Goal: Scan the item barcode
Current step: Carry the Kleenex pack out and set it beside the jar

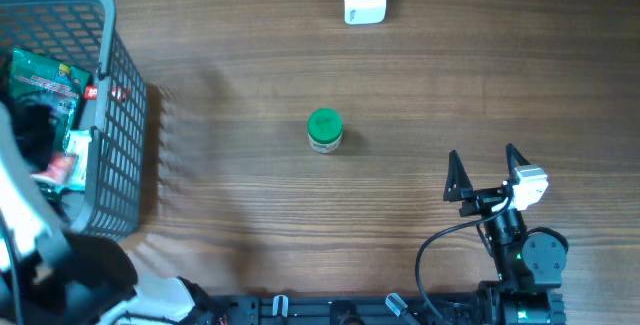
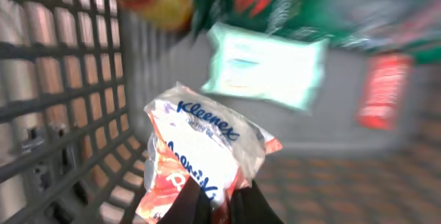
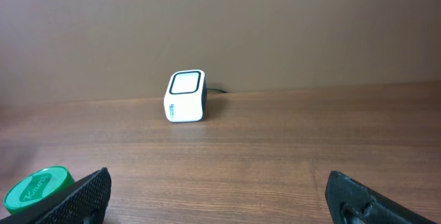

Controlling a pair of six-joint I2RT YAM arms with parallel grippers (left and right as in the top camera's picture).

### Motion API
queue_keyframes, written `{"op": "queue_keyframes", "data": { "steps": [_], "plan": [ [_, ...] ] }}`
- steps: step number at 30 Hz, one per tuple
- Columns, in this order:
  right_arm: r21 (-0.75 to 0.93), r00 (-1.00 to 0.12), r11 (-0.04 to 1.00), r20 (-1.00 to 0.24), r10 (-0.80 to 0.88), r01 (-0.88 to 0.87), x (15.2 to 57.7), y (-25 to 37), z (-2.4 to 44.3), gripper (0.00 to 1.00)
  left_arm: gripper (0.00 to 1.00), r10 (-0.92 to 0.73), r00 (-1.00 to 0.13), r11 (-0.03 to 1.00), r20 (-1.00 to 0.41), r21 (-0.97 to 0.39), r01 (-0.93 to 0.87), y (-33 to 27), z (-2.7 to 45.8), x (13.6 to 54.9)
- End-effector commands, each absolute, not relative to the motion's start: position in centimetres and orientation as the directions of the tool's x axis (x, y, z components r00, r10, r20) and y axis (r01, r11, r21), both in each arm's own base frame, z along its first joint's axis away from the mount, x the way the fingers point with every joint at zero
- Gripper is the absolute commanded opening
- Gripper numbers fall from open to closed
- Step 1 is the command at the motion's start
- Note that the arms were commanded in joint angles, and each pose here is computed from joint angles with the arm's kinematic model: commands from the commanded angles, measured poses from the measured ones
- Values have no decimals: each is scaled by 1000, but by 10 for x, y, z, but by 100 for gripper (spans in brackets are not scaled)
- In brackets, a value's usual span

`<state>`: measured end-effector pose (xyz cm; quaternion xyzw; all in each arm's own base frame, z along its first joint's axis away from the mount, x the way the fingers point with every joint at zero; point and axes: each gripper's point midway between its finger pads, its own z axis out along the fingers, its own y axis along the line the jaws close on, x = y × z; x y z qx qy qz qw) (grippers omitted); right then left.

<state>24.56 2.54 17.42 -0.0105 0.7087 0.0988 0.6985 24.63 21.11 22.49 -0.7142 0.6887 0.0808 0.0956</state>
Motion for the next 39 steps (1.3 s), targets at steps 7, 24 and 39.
{"op": "queue_keyframes", "data": {
  "steps": [7, 24, 39],
  "plan": [
    [105, -15, 985, -994, 104, -140, 246, 23, 175, 100, 4, -955, -12, 197, -295, -605, -771, 106, 394, 257],
    [105, -15, 985, -994, 104, -140, 246, 23, 175, 100, 4, -654, -640, 753, -402, -264, -603, -112, 309, 327],
    [104, -15, 985, -995, 103, -140, 246, 23, 175, 100, 4, -621, -720, 745, -311, 53, -665, -172, 165, 366]
  ]
}}
